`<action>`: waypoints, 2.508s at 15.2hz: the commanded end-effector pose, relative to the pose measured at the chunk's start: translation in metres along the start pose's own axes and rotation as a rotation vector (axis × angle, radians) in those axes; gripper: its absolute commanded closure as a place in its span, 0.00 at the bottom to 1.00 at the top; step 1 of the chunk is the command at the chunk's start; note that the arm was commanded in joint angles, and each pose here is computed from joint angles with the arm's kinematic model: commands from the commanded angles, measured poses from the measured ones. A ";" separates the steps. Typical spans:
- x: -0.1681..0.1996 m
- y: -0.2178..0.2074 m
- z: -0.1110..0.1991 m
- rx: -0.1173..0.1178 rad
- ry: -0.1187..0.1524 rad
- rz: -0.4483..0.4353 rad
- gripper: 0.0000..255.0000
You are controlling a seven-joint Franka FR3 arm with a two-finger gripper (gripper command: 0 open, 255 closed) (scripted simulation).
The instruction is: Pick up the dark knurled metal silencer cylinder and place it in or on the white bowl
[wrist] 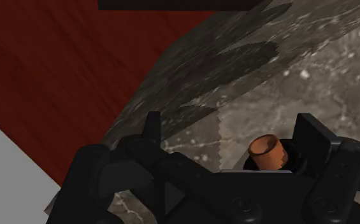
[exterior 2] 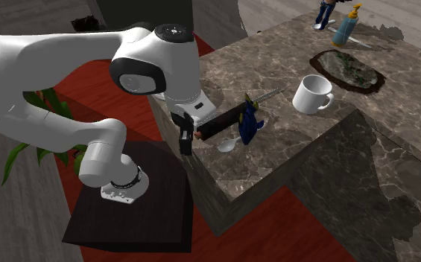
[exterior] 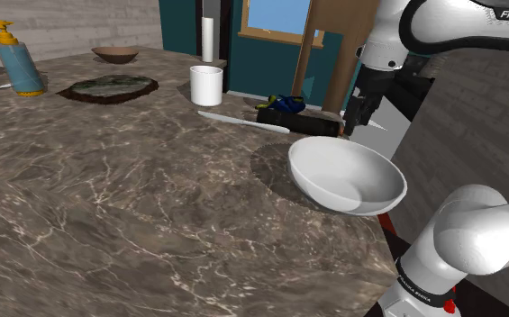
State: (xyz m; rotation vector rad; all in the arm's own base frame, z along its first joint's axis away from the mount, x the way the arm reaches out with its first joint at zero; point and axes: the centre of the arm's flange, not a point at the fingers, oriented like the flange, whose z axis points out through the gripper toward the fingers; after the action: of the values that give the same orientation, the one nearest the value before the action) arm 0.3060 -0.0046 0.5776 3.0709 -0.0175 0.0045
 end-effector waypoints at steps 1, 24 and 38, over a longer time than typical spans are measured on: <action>0.000 0.000 0.000 0.000 0.000 0.000 0.00; 0.104 -0.084 0.003 0.052 0.093 -0.539 0.00; 0.104 -0.084 0.003 0.052 0.093 -0.539 1.00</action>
State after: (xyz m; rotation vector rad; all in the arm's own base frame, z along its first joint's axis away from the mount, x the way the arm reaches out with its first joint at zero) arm 0.4100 0.0770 0.5768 3.0090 0.8128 0.1455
